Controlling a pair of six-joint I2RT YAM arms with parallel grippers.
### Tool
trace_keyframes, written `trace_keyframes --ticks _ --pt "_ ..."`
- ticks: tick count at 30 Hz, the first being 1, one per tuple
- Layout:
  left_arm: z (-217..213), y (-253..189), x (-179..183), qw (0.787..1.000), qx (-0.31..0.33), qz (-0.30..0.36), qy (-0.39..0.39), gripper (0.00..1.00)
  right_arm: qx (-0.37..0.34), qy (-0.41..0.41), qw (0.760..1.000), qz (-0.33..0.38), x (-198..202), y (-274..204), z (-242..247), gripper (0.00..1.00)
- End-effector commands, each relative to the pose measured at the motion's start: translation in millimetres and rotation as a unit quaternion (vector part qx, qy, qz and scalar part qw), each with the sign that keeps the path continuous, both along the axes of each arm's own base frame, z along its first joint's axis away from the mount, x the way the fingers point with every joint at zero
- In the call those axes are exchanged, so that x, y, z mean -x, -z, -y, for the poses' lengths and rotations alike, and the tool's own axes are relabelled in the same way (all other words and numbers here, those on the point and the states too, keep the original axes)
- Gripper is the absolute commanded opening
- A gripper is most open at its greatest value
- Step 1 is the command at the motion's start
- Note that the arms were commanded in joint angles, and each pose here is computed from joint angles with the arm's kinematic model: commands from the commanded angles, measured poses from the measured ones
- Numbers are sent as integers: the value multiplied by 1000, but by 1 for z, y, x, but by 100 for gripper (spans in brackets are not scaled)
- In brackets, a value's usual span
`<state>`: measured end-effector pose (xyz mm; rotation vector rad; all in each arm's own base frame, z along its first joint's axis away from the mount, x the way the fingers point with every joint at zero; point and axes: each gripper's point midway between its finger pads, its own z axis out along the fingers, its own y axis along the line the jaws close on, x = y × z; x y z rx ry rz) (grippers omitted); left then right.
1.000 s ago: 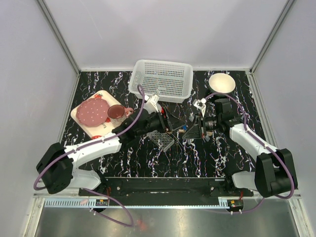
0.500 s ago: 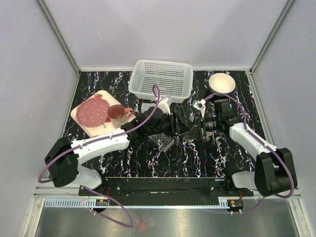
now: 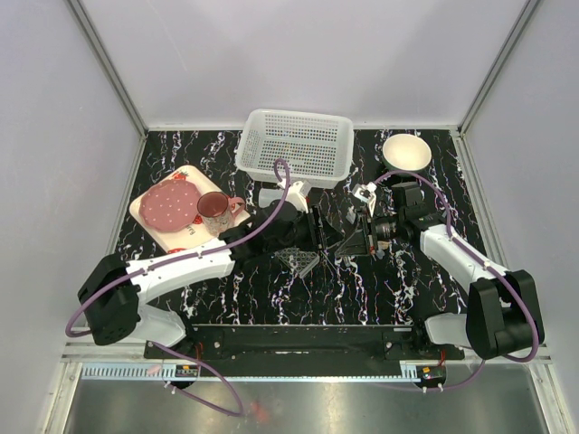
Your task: Organize the chemistry lab equipment
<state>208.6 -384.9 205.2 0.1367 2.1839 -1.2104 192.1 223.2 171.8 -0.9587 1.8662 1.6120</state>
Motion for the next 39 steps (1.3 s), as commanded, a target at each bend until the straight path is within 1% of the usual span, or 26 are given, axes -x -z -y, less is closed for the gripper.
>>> trace_keyframes --ticks 1,7,10,13,14,16,17,21,25,26,29,30,32,33,34,35,37,38,39 --pt "-2 -20 -6 999 30 19 -20 53 -17 -16 999 36 -4 -17 -4 9" --pt "2 -20 -9 999 39 15 -23 49 -17 -17 999 36 -3 -17 -5 9" --pt "5 -19 -9 999 25 17 -20 47 -17 -17 999 36 -3 -17 -5 9" --pt "6 -14 -10 999 -9 26 -18 46 -12 -12 999 40 -5 -16 -4 9" --pt "4 -6 -9 999 -29 19 -16 46 -10 -10 999 41 -6 -15 -4 9" --pt "7 -8 -7 999 -41 25 -9 45 -10 -9 999 44 -6 -16 -4 9" --pt "7 0 -4 998 -56 21 -5 45 -8 -8 999 43 -7 -15 -4 9" --pt "8 9 -2 997 -78 19 -5 45 -7 -8 999 41 -7 -14 -4 9" --pt "11 11 -4 996 -84 22 -5 37 -7 -9 999 40 -7 -13 -4 9" --pt "11 13 -5 996 -87 22 -5 32 -6 -9 999 40 -7 -13 -4 9" --pt "14 10 -5 996 -86 25 0 24 -5 -8 999 40 -7 -13 -4 9" --pt "13 11 -5 996 -87 25 1 20 -3 -8 999 43 -7 -12 -4 9" --pt "12 11 -2 996 -82 24 3 18 -1 -7 999 45 -8 -12 -4 10" --pt "10 11 -1 997 -80 21 1 15 0 -5 999 47 -9 -12 -4 11" --pt "9 6 -2 997 -70 26 -4 14 1 -4 999 50 -9 -13 -4 11" --pt "4 13 0 997 -74 22 -8 13 3 -4 999 49 -9 -12 -3 15" --pt "-3 7 0 997 -64 26 -23 11 4 -5 999 53 -9 -13 -3 23" --pt "-9 14 2 997 -70 24 -27 10 6 -5 998 56 -9 -13 -2 27" --pt "-13 14 2 997 -69 24 -35 10 7 -5 998 61 -9 -14 -2 38"
